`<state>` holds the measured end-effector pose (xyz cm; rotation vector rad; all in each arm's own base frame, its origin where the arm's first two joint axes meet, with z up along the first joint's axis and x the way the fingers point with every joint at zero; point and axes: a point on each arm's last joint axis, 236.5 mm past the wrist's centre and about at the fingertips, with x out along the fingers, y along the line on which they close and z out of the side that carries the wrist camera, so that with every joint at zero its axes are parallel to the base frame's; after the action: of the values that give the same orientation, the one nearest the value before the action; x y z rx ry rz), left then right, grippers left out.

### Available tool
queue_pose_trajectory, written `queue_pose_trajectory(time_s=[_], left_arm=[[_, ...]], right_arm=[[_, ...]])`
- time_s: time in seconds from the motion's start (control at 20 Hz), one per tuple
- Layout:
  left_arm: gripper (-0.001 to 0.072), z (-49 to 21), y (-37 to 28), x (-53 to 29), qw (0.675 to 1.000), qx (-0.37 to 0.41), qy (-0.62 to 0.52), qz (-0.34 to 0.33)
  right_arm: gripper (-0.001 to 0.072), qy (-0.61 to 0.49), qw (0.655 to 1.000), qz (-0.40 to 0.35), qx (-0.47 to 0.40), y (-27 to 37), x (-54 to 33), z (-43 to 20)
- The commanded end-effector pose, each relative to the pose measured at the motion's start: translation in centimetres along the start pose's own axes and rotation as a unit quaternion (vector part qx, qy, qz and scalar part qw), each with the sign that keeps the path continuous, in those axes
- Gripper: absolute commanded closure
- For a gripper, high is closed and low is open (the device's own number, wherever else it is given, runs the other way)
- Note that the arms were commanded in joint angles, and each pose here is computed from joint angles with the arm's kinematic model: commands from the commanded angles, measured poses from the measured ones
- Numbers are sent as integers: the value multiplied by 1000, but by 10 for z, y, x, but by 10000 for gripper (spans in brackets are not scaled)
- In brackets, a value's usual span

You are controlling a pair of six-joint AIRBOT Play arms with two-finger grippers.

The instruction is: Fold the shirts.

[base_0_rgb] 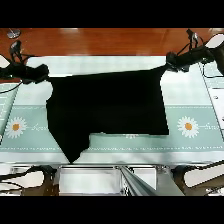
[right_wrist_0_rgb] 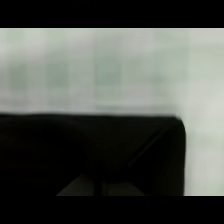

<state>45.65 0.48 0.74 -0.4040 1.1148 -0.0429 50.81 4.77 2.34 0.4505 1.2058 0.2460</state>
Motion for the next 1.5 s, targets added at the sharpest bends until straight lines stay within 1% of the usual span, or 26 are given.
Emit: queue_pose_trajectory(time_s=[0.0, 0.2, 0.35, 0.4, 0.45, 0.5, 0.55, 0.7, 0.8, 0.9, 1.0, 1.1, 1.15, 1.25, 1.3, 1.35, 1.45], left_arm=[[680, -56, 18, 14, 995, 33, 94, 10], [680, -108, 37, 46, 988, 8, 151, 19], [680, -119, 42, 54, 986, 0, 168, 19], [679, -119, 42, 54, 986, 0, 168, 19], [633, -118, 41, 53, 985, -1, 169, 19], [230, -117, 40, 48, 984, 1, 177, 17], [15, -116, 40, 40, 982, 4, 187, 19], [8, -110, 52, 4, 977, 16, 209, 28], [8, -120, 68, -19, 978, -13, 208, 31], [8, -155, 90, -33, 974, -61, 216, 36], [9, -207, 101, -38, 966, -102, 239, 17], [9, -243, 97, -37, 960, -162, 229, -19], [10, -257, 99, -36, 956, -193, 220, -24], [10, -263, 90, -31, 953, -234, 186, -57], [10, -258, 81, -28, 951, -249, 166, -78], [10, -255, 68, -26, 949, -252, 155, -108], [10, -271, 51, -20, 943, -250, 178, -128]], right_arm=[[683, 90, 994, -56, -21, -38, 1, -44], [683, 130, 990, -57, 10, -58, 40, -88], [681, 152, 986, -59, 20, -65, 54, -110], [620, 155, 986, -60, 23, -66, 54, -112], [252, 160, 985, -59, 27, -65, 52, -114], [84, 166, 984, -59, 24, -65, 46, -117], [84, 171, 983, -67, 23, -70, 35, -119], [84, 150, 983, -105, 28, -94, -18, -114], [84, 107, 984, -133, 47, -114, -62, -110], [85, 41, 986, -136, 87, -130, -89, -118], [85, -17, 984, -112, 139, -133, -90, -143], [86, -53, 981, -64, 175, -114, -74, -176], [86, -64, 981, -34, 182, -100, -64, -191], [86, -69, 978, 9, 198, -81, -49, -216], [86, -65, 977, 17, 200, -77, -44, -226], [86, -58, 978, 22, 201, -75, -41, -234], [87, -44, 981, 28, 185, -71, -38, -244]])
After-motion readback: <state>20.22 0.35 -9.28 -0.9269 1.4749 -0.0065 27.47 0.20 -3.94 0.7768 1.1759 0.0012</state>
